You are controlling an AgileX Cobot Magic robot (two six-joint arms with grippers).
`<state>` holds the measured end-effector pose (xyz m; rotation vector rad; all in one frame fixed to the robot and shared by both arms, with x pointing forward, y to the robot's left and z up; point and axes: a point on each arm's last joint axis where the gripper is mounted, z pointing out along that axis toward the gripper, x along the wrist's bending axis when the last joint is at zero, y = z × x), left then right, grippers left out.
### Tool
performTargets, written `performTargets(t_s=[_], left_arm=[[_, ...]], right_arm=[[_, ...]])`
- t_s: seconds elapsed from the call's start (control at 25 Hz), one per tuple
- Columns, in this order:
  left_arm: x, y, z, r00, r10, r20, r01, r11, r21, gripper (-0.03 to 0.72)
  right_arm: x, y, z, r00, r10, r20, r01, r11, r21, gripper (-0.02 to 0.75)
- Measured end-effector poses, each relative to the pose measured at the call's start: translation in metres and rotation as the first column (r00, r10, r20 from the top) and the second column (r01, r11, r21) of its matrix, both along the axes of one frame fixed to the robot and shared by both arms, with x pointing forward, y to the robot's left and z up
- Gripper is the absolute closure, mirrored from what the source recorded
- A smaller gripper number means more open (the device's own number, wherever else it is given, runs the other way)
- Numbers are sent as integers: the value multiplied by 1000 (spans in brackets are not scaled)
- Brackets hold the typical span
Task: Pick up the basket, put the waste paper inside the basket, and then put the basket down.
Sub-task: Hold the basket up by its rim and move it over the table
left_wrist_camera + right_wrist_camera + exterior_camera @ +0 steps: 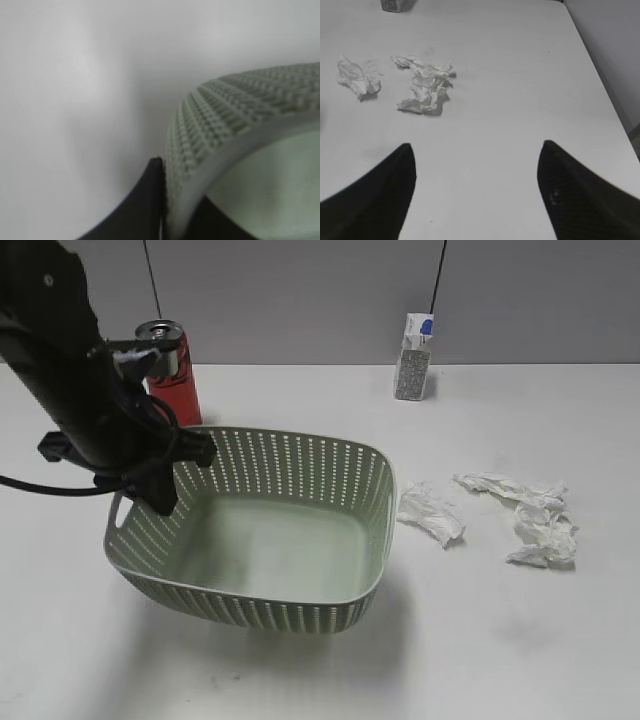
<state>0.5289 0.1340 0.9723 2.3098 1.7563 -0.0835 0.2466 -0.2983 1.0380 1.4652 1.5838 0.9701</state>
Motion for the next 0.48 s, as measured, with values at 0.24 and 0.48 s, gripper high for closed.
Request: performTargets(t_s=[0.24, 0.48], left_arm=[[11, 3, 23, 1000, -12, 28, 10, 996, 83, 683], [10, 4, 23, 1000, 4, 11, -5, 995, 98, 683]], right_arm=[[0, 0, 0, 1000, 0, 0, 0, 1000, 0, 165], [0, 0, 0, 1000, 0, 0, 0, 1000, 0, 165]])
